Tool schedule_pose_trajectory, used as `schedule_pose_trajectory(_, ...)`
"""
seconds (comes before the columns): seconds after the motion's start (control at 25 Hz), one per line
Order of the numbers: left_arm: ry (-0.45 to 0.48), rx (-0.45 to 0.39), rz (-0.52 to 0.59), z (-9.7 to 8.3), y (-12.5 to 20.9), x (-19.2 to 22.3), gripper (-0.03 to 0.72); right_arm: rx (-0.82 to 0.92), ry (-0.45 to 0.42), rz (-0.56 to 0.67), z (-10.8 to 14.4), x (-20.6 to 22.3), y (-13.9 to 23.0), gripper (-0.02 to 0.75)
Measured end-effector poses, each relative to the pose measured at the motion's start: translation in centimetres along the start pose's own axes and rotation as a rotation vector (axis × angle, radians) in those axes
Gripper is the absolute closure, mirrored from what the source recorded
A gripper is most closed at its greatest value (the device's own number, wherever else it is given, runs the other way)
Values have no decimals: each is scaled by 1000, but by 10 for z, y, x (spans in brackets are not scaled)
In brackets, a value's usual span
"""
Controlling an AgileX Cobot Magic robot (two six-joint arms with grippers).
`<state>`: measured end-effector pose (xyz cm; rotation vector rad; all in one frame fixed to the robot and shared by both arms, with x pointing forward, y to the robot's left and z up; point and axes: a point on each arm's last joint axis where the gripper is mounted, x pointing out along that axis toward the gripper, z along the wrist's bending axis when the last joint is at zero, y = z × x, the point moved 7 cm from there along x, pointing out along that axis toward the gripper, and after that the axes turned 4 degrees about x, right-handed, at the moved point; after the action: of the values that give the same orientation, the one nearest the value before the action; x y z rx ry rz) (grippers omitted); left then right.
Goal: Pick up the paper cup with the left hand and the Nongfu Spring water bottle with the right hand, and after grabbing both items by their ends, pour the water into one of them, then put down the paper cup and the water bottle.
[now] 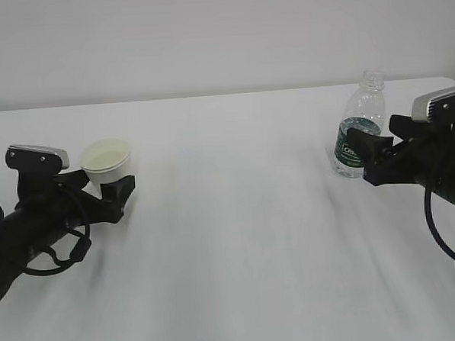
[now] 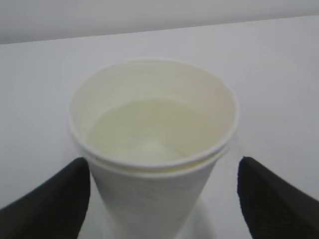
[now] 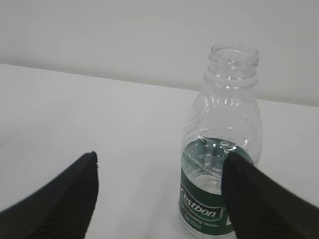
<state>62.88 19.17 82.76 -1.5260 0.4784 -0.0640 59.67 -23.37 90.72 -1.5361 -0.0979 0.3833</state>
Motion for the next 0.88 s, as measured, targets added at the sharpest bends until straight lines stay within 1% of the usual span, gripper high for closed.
schedule_pose_trajectory(0.32, 7, -1, 31, -3, 4, -16, -3, -2, -8, 1, 1, 0, 0, 151)
schedule_pose_trajectory(0.4, 7, -1, 34, -4, 3, -21, -3, -12, -38, 5, 6, 0, 1, 151)
schedule_pose_trajectory(0.48, 7, -1, 31, -4, 0, -27, -3, -35, -93, -6, 15, -1, -1, 151)
schedule_pose_trajectory(0.6, 7, 3, 6, -6, -12, -36, -3, -65, -165, -44, 27, -3, -7, 151)
schedule_pose_trajectory(0.68, 7, 5, -11, -6, -20, -41, -3, -80, -191, -61, 31, -5, -12, 151)
schedule_pose_trajectory(0.88, 13, 17, -81, -9, -48, -54, 8, -50, -204, -110, 34, -10, -31, 152)
